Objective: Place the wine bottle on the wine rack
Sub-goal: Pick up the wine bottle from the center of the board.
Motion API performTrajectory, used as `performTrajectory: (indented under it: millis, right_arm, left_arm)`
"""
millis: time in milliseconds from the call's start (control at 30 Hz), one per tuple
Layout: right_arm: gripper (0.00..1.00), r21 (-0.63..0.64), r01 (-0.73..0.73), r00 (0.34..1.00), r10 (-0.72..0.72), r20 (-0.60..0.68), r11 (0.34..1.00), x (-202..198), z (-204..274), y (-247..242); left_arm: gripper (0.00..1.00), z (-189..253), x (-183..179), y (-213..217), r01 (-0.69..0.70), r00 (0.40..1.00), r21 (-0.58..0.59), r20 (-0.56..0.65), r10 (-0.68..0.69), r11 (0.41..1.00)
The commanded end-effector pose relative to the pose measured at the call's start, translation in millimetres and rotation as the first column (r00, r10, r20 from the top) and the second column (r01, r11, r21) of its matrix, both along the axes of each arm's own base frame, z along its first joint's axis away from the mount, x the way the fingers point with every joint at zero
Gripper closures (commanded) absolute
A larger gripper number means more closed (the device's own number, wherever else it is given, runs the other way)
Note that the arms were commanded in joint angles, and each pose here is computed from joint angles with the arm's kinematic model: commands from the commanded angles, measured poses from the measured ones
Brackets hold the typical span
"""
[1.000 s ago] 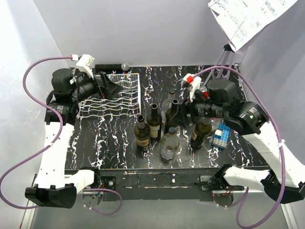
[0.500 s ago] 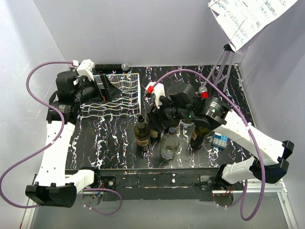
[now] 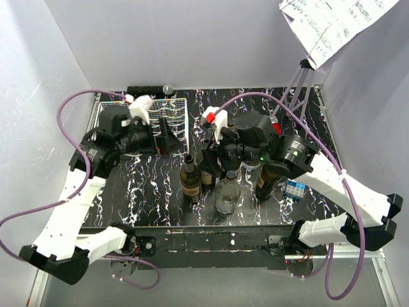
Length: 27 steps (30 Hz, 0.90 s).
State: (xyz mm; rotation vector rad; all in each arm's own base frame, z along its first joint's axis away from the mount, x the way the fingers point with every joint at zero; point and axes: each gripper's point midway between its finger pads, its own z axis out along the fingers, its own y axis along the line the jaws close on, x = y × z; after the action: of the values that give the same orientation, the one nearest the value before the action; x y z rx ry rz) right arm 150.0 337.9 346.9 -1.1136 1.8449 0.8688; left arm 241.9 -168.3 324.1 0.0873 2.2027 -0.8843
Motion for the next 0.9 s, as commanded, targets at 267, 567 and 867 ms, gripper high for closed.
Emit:
performTrajectory:
  millis: [267,567,867]
  right_arm:
    - [0.33,0.145,0.201,0.976,-0.21,0.049,0.969,0.1,30.2,-58.8]
    - [0.32,0.169,0.289,0.957,-0.291,-0.016,0.942,1.1,16.9,-73.7]
    - [0.33,0.149,0.328,0.945,-0.325,-0.041,0.933,-2.2,15.0,-86.8]
  left_arm:
    - [0.05,9.5,-48.0,-35.0,0.183,0.962,0.168,0.174,-0.212,0.969]
    - [0.2,-23.3,-35.6,-54.9,0.208,0.956,0.291,0.143,-0.258,0.934]
    - [0.4,-43.8,-34.4,-57.5,0.261,0.94,0.401,0.102,-0.326,0.878]
